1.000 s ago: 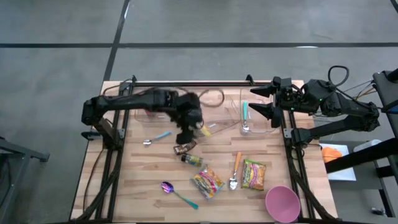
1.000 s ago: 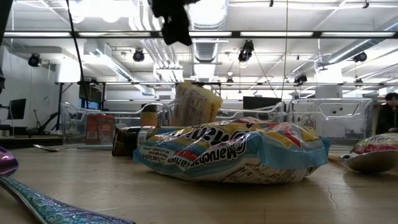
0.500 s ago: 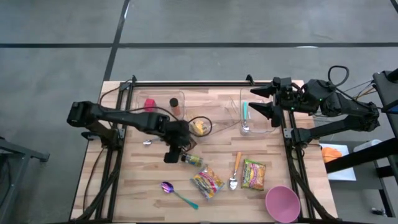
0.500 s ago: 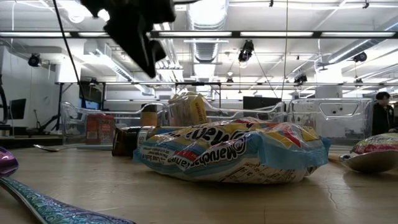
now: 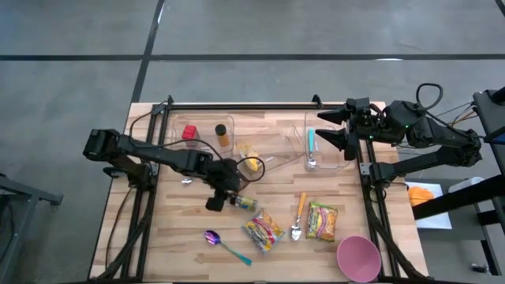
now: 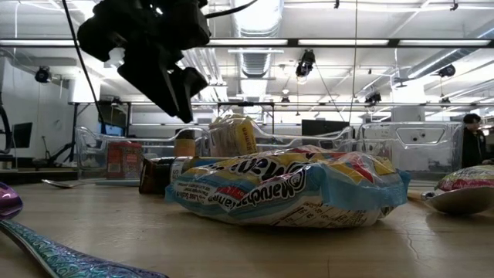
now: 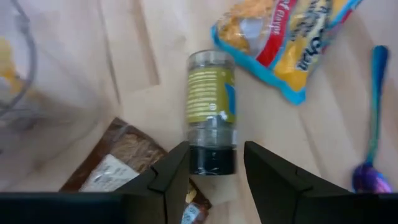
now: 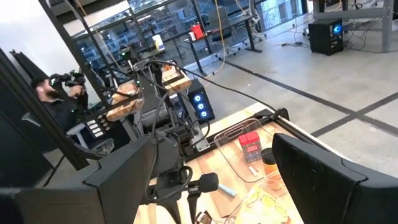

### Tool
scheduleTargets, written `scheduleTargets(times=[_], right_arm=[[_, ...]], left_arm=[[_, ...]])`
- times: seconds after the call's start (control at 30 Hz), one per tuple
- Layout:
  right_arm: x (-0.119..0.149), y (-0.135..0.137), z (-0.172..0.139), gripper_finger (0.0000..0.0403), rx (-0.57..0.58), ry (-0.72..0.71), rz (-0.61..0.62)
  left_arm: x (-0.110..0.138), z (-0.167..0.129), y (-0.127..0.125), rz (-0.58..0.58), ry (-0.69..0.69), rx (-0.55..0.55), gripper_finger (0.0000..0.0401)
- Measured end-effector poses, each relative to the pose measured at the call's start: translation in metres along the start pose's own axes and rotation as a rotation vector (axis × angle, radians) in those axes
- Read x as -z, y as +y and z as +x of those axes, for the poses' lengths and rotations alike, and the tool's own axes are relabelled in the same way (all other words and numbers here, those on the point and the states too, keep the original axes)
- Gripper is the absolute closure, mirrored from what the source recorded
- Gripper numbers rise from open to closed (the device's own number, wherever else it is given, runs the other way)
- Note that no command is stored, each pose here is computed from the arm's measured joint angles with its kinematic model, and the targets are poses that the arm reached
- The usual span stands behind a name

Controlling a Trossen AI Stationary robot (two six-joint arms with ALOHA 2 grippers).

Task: Pick & Place Food Item
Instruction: Put the green seasoning bottle into the left transparent bin

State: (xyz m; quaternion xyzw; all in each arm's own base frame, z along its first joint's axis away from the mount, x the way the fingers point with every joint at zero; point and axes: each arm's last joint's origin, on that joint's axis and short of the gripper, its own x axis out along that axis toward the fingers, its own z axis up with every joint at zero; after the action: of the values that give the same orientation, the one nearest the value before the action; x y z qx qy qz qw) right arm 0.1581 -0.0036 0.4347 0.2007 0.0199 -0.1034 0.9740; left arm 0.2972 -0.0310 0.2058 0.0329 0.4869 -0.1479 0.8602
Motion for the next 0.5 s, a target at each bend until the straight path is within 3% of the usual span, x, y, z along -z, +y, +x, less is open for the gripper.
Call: scheduleTargets(times=[0.17, 0.5], right_arm=[[0.0, 0.0, 0.0, 0.0076, 0.0, 0.0, -0.004], [0.0, 0.0, 0.0001, 0.0076, 0.002, 0.0, -0.021]], left_arm=[[-0.0008, -0.0011, -0.0013, -0.003, -0.006, 0.069, 0.0242], [0.0007, 0.0025, -0.0009, -0.021, 0.016, 0.077, 0.0241]])
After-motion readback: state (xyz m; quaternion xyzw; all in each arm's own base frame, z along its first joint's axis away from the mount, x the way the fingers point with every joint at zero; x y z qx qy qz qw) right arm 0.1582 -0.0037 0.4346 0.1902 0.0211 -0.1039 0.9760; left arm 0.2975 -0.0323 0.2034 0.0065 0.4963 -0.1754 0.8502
